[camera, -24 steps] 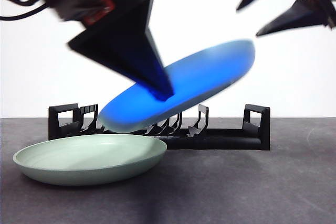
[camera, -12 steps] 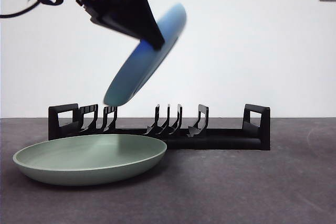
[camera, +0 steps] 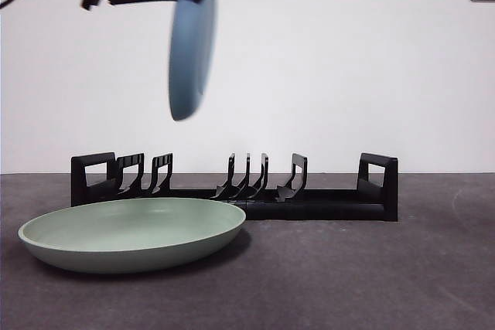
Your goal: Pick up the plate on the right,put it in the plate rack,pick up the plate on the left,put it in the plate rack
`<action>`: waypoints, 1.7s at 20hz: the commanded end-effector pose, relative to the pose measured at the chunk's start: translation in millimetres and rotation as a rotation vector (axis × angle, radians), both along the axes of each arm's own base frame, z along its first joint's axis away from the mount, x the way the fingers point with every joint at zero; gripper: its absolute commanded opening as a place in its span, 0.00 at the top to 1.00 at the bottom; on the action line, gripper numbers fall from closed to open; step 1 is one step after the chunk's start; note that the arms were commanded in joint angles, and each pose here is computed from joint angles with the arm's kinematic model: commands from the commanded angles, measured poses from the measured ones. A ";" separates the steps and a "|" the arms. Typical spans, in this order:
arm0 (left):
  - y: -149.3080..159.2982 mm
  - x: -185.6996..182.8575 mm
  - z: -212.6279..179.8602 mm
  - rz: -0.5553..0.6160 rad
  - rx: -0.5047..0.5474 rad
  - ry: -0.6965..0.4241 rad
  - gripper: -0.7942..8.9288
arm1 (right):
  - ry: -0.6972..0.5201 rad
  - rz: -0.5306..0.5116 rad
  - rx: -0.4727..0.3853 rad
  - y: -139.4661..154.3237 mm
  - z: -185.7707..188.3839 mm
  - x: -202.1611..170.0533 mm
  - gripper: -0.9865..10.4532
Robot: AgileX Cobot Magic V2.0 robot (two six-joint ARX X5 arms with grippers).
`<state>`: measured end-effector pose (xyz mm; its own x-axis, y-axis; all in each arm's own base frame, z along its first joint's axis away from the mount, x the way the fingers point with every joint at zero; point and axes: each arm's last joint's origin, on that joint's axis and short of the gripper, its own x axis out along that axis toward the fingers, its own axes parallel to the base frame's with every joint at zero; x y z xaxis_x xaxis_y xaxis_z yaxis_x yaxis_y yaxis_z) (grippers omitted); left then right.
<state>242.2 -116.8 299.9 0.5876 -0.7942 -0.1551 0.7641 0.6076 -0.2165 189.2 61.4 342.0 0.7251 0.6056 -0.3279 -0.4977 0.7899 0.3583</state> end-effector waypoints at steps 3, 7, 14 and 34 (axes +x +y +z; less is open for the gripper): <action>28.2 11.7 6.2 0.058 -0.092 0.032 0.93 | -0.009 0.000 -0.006 -0.1 0.7 0.0 0.64; 41.9 20.4 1.4 0.071 -0.101 0.051 0.93 | -0.008 0.001 -0.007 0.0 0.4 0.1 0.64; 49.6 33.0 -12.0 0.085 -0.094 0.097 0.93 | -0.005 0.001 -0.007 0.0 0.3 -0.1 0.64; 45.0 61.8 -64.8 0.110 0.021 0.213 0.93 | 0.002 0.001 -0.009 0.0 -0.4 -0.2 0.64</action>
